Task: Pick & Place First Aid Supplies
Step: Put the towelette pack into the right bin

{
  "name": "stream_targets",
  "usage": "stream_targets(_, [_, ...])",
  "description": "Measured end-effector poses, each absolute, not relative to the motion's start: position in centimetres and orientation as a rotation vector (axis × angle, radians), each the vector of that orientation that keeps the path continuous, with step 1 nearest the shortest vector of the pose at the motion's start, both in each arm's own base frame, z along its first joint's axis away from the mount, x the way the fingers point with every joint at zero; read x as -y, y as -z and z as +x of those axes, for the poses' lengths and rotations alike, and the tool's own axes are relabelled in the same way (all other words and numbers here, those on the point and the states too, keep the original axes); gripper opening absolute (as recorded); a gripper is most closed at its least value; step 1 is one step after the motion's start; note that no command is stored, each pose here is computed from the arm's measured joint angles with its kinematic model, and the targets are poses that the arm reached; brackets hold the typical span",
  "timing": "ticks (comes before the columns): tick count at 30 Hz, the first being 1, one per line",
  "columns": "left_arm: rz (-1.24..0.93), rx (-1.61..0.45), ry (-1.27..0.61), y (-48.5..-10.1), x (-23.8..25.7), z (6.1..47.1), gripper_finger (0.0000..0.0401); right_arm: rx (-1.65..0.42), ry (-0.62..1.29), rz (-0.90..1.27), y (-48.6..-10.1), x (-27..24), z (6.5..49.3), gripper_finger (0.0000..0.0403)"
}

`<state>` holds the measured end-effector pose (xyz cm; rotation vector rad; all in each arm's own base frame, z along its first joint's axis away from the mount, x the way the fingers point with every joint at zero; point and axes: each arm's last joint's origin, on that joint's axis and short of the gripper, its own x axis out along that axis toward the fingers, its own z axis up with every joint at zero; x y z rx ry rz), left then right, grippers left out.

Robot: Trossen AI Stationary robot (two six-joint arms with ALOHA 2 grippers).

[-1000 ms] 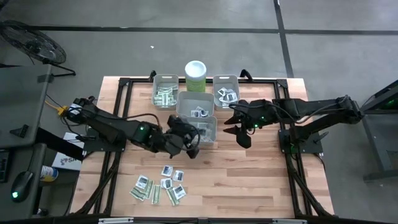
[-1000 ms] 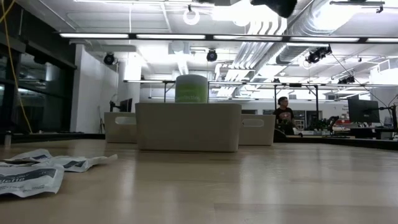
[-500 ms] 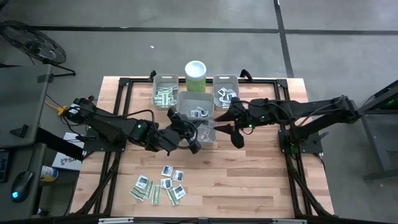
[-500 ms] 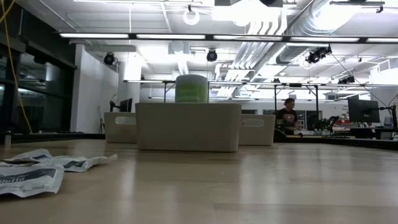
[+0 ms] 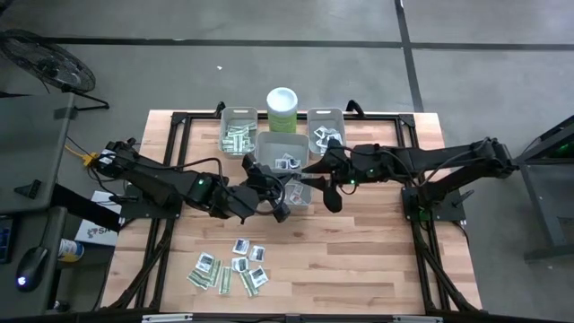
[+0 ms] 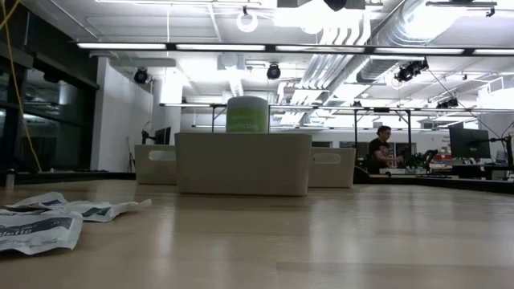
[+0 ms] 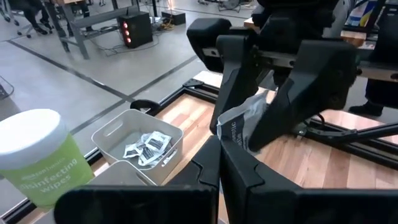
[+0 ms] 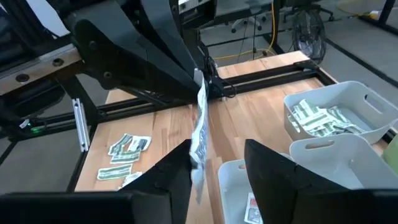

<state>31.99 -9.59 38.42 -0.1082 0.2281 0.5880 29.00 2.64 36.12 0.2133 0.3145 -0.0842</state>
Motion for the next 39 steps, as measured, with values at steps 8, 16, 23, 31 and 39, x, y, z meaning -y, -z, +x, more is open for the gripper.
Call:
stream_targets(8, [-0.107, -0.229, -0.588, -38.4, 9.6, 32.0, 0.0000, -0.304, 0.081, 0.203, -36.5, -2.6, 28.7, 0.0069])
stream_targets(16, [-0.107, -0.229, -0.588, -38.4, 9.6, 32.0, 0.0003, -0.307, 0.050, 0.210, -36.5, -2.7, 28.6, 0.0008])
stream_targets(23, [-0.070, -0.239, -0.587, -38.4, 9.6, 32.0, 0.0024, -0.313, 0.051, 0.234, -36.4, -2.7, 28.6, 0.0003])
stream_targets(31, [-0.021, -0.248, -0.599, -38.4, 9.5, 31.9, 0.0112, -0.317, 0.064, 0.234, -36.4, -2.6, 28.6, 0.0002])
stream_targets(39, [0.035, -0.258, -0.661, -39.4, 8.8, 30.4, 0.0195, -0.390, 0.135, 0.271, -36.2, -1.1, 27.4, 0.0001])
